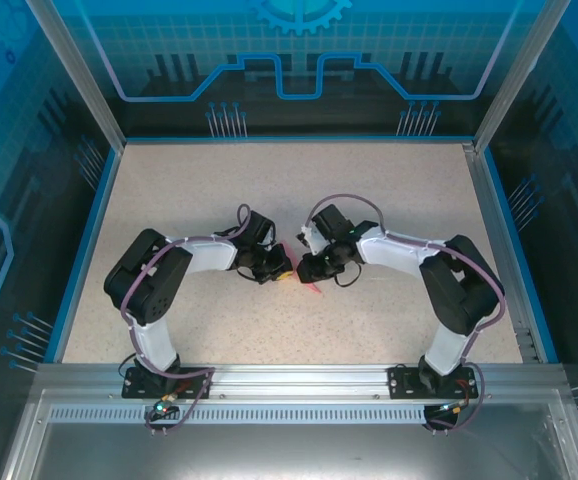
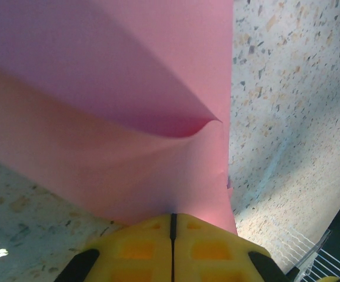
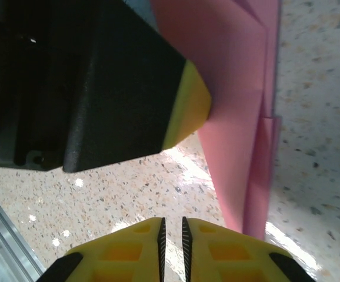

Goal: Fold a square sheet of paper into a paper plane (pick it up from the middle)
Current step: Fold the wing for the fifth time at the center of the table.

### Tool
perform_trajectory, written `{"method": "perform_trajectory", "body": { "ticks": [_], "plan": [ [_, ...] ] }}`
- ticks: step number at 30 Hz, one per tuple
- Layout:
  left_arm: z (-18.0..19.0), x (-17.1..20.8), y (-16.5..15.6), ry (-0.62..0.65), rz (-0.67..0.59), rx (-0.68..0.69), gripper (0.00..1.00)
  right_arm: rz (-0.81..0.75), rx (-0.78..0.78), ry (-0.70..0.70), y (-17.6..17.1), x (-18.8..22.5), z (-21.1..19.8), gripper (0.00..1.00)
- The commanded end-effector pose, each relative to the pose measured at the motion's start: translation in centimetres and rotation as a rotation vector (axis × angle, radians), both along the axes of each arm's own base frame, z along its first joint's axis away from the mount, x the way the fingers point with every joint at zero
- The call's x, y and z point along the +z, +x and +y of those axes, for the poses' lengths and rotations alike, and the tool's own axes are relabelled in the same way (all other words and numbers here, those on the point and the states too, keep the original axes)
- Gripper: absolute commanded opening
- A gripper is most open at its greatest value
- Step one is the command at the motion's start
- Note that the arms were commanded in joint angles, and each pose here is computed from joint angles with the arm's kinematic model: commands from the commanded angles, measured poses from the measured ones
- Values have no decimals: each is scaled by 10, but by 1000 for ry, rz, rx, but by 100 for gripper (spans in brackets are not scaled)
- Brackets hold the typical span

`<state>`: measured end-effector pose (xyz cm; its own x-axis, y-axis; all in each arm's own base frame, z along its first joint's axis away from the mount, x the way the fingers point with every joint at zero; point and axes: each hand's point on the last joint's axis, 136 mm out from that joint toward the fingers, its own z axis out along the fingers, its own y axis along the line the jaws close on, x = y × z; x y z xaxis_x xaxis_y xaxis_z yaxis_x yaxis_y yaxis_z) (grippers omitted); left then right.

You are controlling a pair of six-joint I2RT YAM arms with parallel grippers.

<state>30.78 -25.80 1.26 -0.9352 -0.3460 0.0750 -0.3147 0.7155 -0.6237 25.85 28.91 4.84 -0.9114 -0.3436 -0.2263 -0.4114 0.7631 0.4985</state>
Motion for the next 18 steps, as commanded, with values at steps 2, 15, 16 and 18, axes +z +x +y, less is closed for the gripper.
{"method": "perform_trajectory", "body": {
  "ticks": [2, 15, 16, 18],
  "plan": [
    [29, -38, -20, 161, 116, 41, 7, 69, -11, -45, -7, -15, 0, 16],
    [31, -41, -22, 176, 124, 45, 7, 131, -38, -124, -13, -40, -22, 15],
    [31, -41, -21, 178, 124, 46, 7, 139, -37, -122, -14, -41, -23, 15],
    [32, -41, -22, 179, 126, 47, 7, 153, -37, -115, -16, -43, -25, 15]
  ]
}}
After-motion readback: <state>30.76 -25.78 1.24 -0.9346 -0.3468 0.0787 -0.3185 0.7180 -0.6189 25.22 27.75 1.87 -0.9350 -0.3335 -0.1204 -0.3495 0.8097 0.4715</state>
